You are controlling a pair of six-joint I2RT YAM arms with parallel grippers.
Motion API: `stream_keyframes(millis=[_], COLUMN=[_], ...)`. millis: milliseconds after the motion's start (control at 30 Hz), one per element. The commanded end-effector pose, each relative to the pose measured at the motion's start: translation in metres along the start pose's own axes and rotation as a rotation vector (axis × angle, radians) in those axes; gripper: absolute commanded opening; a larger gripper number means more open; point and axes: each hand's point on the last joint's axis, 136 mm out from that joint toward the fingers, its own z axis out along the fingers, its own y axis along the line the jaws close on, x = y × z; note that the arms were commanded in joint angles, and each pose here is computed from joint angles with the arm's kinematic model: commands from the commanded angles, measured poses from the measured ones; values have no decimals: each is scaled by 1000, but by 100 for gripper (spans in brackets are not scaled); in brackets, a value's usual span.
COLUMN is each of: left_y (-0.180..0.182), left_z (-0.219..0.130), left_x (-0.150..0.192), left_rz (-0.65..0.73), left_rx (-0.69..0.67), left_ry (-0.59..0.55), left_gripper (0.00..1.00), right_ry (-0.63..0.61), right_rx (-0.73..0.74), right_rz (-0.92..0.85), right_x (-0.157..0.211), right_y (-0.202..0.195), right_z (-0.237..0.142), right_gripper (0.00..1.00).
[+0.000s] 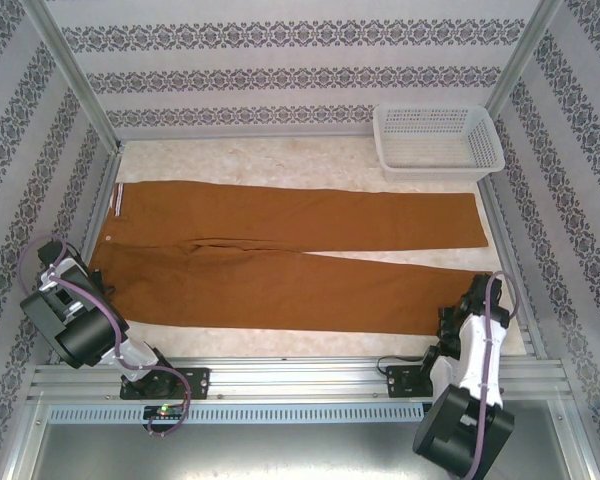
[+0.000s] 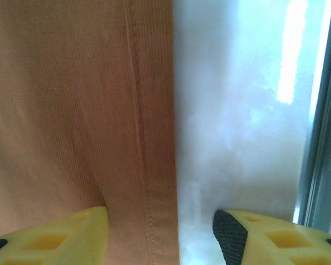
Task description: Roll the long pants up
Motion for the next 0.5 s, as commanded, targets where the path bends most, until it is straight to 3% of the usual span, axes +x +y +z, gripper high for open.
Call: stream_keyframes(millis=[0, 133, 167, 300, 467], left_y=[-3, -5, -6, -10, -19], left_z=[1, -3, -4, -10, -19], left_x=[18, 15, 15, 13, 11], left_rz=[-3, -3, -5, -5, -6], left_rx=[1, 7, 9, 22, 74], left_ry=[91, 79, 78, 73, 70], left_gripper=[0, 0, 0, 0, 0], right_ry=[-8, -63, -82, -53, -109], right_rx=[39, 55, 53, 38, -120], right_rz=[20, -19, -26, -70, -173], right_x=[-5, -18, -21, -17, -26], right_y=[1, 8, 9, 15, 62], right_z=[23, 32, 31, 28, -24], right_gripper=[49, 5, 0, 0, 0])
